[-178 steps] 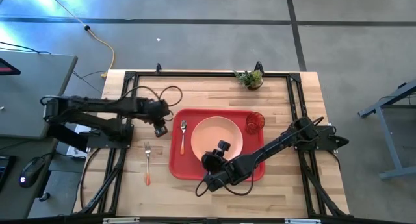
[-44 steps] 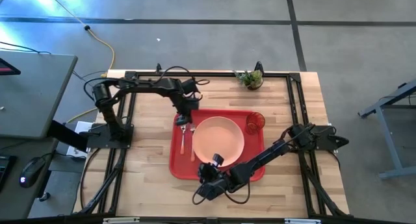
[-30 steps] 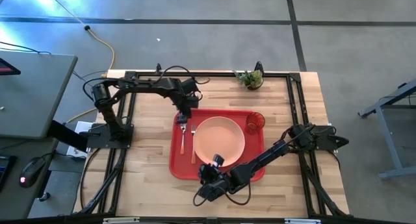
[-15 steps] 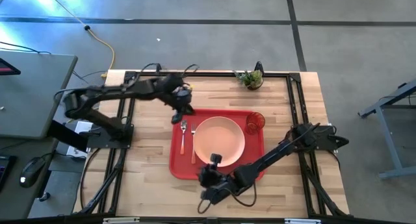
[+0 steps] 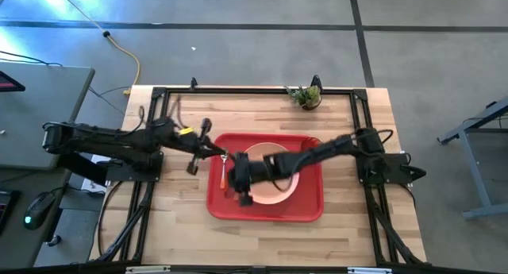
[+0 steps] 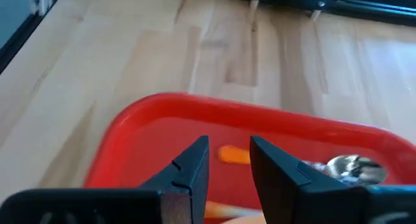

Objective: Pick and place plate/cup/fork/spoon on tray
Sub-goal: Return to Home Position

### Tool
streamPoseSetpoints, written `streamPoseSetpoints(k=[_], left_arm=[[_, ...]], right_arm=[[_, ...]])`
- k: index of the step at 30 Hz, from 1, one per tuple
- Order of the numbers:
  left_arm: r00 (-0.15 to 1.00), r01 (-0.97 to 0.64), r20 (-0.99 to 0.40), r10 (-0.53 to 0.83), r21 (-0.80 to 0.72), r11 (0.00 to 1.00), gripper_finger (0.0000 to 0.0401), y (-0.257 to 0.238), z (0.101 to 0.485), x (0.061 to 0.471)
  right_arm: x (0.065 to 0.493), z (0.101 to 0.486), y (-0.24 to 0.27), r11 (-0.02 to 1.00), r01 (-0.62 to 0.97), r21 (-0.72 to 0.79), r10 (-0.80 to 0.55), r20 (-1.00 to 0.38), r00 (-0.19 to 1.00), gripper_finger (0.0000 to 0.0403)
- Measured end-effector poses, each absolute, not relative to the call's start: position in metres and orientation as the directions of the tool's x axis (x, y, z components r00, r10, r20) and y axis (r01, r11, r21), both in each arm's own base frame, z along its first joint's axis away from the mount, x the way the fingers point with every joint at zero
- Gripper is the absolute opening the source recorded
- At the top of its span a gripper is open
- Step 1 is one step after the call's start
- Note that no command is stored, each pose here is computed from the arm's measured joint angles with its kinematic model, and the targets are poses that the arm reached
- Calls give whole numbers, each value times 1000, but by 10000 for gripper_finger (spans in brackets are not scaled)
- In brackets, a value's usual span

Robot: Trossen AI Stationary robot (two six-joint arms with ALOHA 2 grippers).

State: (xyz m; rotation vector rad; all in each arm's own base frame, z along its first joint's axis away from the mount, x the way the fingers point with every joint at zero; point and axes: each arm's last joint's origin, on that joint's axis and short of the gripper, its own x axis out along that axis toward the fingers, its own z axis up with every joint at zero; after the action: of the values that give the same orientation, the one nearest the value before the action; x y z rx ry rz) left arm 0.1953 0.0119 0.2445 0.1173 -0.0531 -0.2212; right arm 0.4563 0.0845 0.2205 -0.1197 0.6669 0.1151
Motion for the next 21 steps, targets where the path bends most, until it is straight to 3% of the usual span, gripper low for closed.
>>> streamPoseSetpoints(k=[3,6,12,18,21], left_arm=[[981,149,105,-165,150,978,0,7,234,176],[980,60,178,-85,139,989,0,8,223,158],[969,-36,247,1,139,990,0,9,213,139],[964,-49,265,11,136,989,0,9,214,135],[969,-91,241,62,113,989,0,10,211,136]], right_arm=[[456,233,69,975,-212,-63,134,-592,795,103],[443,263,73,946,-289,-149,161,-558,814,103],[400,278,39,949,-228,-216,66,-573,817,103],[319,231,2,995,-88,-49,62,-385,921,103],[280,227,-6,999,-28,37,34,-170,985,103]])
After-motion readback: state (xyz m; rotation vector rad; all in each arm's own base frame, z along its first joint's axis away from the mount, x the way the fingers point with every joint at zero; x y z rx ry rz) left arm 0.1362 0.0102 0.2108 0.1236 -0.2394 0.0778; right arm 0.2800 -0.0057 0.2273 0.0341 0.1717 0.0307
